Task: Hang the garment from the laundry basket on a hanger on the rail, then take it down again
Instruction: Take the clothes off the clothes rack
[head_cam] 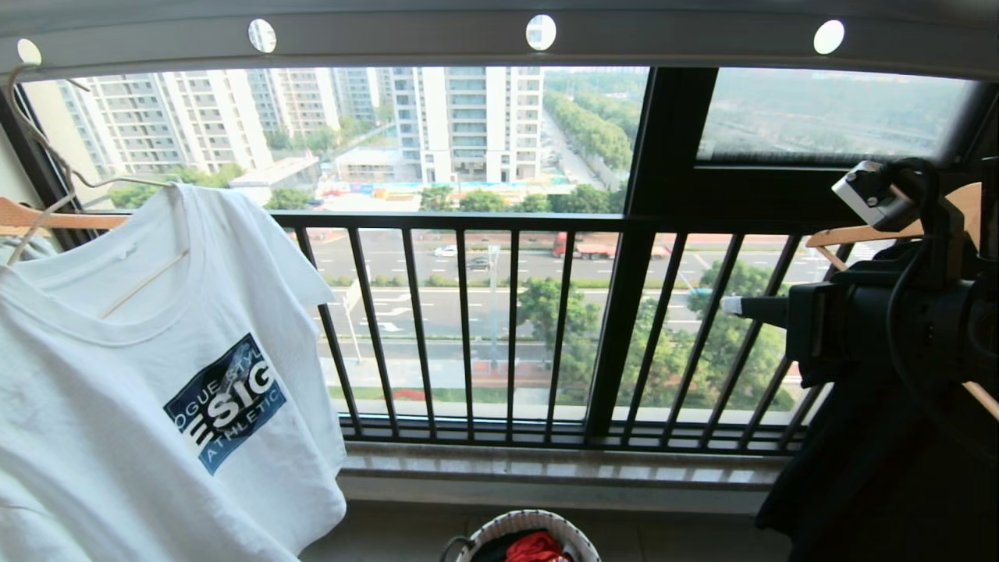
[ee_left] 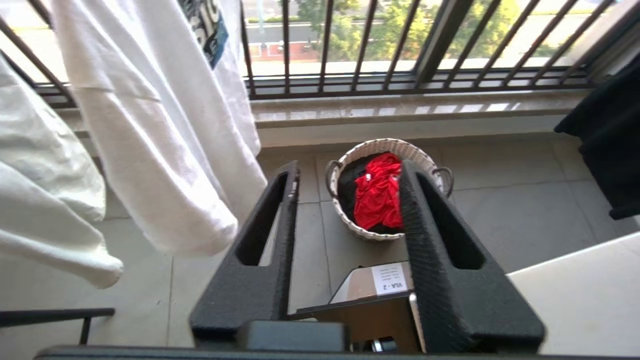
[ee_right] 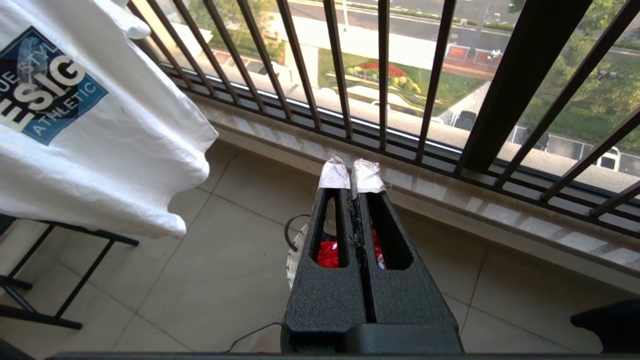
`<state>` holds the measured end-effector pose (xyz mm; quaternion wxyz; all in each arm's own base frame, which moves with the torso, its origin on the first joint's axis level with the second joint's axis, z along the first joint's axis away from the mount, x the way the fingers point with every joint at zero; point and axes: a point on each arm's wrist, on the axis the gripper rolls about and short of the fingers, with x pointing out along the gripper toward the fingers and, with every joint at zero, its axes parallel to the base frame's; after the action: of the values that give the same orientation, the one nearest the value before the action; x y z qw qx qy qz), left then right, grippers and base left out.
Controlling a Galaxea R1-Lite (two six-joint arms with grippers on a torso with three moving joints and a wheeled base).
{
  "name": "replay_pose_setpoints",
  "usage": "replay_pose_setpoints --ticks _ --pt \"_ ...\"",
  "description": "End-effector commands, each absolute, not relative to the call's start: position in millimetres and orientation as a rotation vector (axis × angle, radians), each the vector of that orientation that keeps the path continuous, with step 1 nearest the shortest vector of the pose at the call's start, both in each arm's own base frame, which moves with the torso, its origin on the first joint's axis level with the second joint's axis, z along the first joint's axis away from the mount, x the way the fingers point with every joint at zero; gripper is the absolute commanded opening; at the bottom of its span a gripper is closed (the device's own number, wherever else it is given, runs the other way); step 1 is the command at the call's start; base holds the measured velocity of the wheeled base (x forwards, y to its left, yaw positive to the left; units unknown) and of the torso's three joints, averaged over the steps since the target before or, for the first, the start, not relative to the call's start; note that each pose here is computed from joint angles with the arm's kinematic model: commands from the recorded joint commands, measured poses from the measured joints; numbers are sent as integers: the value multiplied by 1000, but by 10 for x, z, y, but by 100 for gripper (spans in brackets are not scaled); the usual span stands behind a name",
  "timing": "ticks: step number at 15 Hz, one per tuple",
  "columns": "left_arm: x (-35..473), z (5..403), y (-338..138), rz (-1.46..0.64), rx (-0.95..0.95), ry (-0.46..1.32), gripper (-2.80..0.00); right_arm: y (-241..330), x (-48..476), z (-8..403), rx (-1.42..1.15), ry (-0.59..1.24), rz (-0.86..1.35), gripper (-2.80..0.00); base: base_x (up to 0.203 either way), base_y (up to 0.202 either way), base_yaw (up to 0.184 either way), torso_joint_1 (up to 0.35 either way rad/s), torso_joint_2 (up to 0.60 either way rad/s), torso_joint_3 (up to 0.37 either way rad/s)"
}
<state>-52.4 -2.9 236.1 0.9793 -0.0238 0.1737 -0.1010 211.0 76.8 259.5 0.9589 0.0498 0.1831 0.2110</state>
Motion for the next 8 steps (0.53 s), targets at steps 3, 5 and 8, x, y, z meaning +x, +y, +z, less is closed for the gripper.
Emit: replay_pose_setpoints --ticks 3,5,8 --pt "-850 2180 -49 -331 -56 231 -280 702 1951 2656 105 335 419 -280 0 0 0 0 0 0" --pt "-978 2095 -46 -330 -65 179 -280 606 1691 2713 103 281 401 -280 0 0 0 0 0 0" --pt "-1115 2036 -53 -325 -91 116 -280 437 1235 2800 63 180 378 -280 0 0 0 0 0 0"
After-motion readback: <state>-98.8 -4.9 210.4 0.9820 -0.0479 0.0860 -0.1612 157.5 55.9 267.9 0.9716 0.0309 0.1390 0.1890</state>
